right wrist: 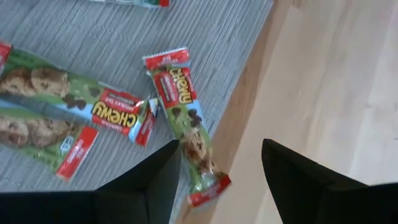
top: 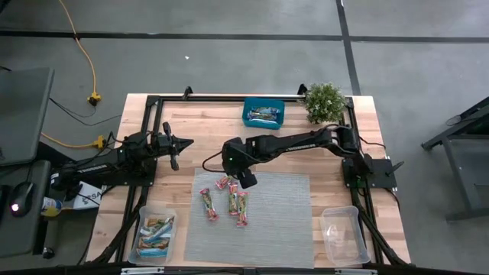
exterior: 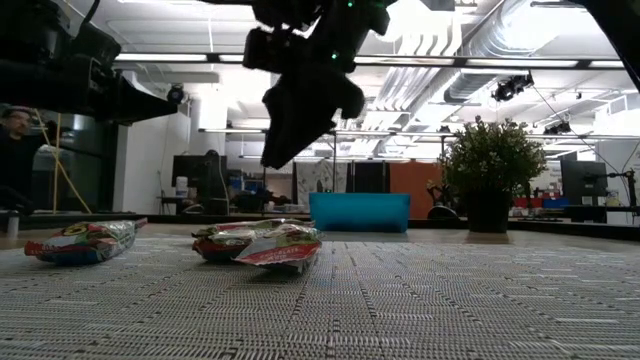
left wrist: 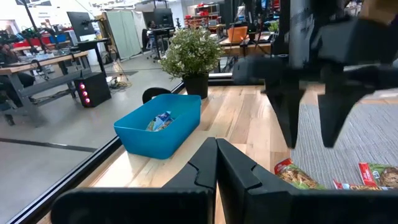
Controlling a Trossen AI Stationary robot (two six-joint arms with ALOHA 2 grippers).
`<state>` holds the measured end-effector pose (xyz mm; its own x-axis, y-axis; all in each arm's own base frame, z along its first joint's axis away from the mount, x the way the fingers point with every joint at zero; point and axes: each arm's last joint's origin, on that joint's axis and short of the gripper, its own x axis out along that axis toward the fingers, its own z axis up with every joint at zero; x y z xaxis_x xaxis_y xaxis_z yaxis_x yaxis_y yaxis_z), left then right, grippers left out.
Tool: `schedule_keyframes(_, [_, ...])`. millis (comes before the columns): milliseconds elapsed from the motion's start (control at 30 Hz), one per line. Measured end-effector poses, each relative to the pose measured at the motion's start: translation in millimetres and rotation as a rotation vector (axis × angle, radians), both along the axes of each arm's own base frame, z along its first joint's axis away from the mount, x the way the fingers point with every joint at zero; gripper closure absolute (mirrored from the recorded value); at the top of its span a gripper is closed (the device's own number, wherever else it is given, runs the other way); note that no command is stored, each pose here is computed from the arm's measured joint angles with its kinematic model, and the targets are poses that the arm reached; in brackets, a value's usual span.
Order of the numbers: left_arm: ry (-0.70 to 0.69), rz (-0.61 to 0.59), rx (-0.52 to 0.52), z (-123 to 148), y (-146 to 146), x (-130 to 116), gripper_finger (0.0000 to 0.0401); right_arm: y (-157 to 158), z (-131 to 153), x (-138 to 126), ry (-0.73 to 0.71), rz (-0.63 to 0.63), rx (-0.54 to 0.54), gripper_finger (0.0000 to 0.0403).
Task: Pick and place Granola Bars by type
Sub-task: Put the red granola bar into the right transparent bin
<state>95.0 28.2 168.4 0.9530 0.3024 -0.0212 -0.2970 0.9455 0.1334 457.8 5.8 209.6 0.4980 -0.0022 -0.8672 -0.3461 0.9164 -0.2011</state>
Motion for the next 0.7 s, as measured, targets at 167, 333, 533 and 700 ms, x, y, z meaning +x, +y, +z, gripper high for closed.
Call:
schedule_keyframes(167, [0.000,0.000,0.000,0,0,0,0.0400,1,-23,5,0.051,-0.031,0.043,0.0194])
schedule_keyframes(333, [0.000,-0.001,0.000,0,0,0,0.0400,6,-46,8,0.107,-0.029,0.074,0.0194])
schedule_keyframes(533, [0.000,-0.001,0.000,0,0,0,0.0400,9,-49,10,0.103,-0.014,0.083,0.0194])
schedule_keyframes(700, [0.000,-0.001,0.000,0,0,0,0.0400,9,-50,10,0.104,-0.006,0.095,0.0194])
